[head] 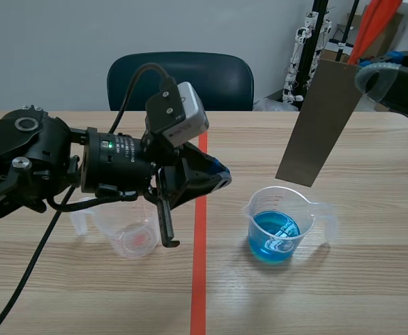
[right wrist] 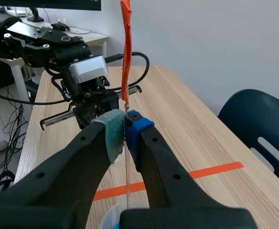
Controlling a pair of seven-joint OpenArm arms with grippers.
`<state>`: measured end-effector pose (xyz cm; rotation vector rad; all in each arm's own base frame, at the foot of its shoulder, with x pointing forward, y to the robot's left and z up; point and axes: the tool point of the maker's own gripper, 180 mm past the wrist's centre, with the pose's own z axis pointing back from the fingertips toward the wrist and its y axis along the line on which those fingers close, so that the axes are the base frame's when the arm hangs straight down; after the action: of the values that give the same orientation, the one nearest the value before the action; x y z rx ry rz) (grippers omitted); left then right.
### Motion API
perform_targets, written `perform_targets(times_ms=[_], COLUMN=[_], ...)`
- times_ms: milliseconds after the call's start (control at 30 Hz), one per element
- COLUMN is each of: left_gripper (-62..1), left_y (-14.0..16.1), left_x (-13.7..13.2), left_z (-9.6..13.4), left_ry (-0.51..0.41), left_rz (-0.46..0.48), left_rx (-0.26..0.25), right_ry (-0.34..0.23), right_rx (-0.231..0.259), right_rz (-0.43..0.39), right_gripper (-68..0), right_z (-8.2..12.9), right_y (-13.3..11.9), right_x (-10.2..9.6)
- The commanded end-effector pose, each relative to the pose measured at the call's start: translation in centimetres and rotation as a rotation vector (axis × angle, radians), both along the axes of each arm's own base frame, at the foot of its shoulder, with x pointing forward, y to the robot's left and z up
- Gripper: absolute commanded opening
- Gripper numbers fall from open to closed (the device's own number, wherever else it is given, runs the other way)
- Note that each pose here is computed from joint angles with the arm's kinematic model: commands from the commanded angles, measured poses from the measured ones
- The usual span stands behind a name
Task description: Do the redox reaction experiment. move the plate over the blue solution
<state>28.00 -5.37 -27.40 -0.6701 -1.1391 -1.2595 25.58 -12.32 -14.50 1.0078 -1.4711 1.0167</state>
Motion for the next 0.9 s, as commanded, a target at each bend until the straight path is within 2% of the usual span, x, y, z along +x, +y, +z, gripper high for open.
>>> perform_targets(times_ms=[0,200,867], left_gripper=[-56.9,-56.9,-56.9], left_y=[-0.9,-1.4,-2.0], left_x=[0.1,0.0,0.1], left_z=[1.4,1.6,1.1], left_ry=[-0.026,-0.039,-0.017], left_rz=[-0.017,-0.042,-0.044], left_rx=[-0.029,-0.019,-0.019], right_ry=[-0.026,-0.026,-0.026], right_rx=[0.031,0.031,0.032], right_rz=[-0.005,-0.005,-0.005], right_gripper=[-66.9,-66.9,-66.9], right_z=[1.5,1.5,1.5], right_y=[-0.2,-0.2,-0.2], right_x=[0.4,0.4,0.4])
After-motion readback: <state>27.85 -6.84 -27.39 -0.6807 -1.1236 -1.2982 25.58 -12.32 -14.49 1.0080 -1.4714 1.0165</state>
